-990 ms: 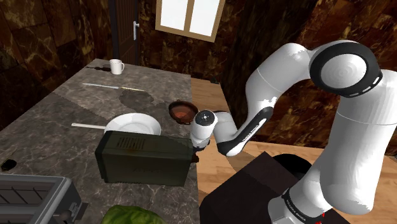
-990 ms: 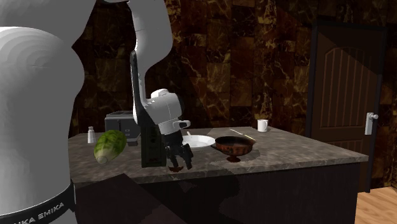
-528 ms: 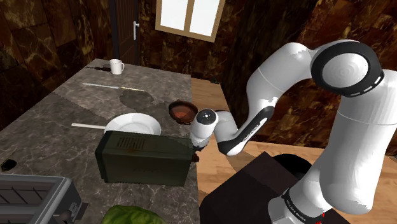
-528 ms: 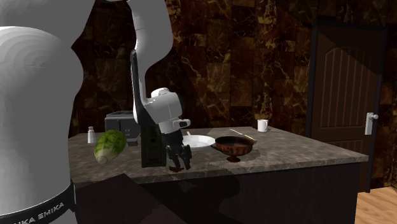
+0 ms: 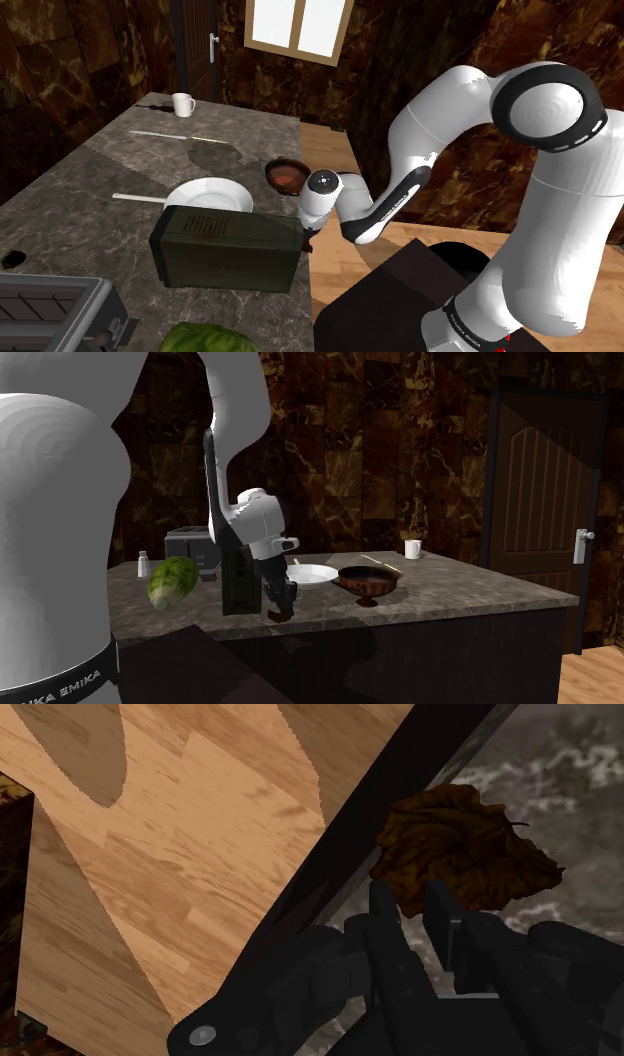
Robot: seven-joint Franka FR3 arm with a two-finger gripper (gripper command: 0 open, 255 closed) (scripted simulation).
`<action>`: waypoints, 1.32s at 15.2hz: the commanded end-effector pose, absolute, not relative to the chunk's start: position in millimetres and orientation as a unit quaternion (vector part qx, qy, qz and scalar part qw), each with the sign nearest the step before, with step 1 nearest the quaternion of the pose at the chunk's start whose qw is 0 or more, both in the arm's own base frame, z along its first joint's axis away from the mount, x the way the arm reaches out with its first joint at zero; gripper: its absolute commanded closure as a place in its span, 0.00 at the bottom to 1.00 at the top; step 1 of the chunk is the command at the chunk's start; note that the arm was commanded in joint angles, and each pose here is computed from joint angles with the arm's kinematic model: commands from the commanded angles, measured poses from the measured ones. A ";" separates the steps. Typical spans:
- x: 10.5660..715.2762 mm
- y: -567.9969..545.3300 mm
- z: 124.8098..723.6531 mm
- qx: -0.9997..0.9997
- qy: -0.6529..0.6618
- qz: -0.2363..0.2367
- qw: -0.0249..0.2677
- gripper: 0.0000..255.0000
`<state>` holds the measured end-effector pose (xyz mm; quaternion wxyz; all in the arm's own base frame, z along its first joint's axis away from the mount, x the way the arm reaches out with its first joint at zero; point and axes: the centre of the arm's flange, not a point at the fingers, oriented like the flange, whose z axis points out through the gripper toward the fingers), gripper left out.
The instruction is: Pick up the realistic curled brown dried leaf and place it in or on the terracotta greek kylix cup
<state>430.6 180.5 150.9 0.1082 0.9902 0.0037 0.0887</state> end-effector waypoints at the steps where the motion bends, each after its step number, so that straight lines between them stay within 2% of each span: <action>1: 425.4 193.0 162.4 0.991 0.016 0.092 0.098 1.00; 4: 424.3 184.2 163.2 0.991 0.007 0.087 0.104 1.00; 5: 424.3 184.2 163.2 0.991 0.007 0.087 0.104 0.00; 6: 465.1 179.9 175.3 0.998 -0.014 -0.019 0.066 0.00; 7: 498.9 174.1 178.5 0.994 -0.031 -0.103 0.035 0.00; 14: 491.3 171.8 142.4 0.994 -0.031 -0.103 0.035 0.00; 20: 490.6 171.6 139.5 0.994 -0.031 -0.103 0.035 0.00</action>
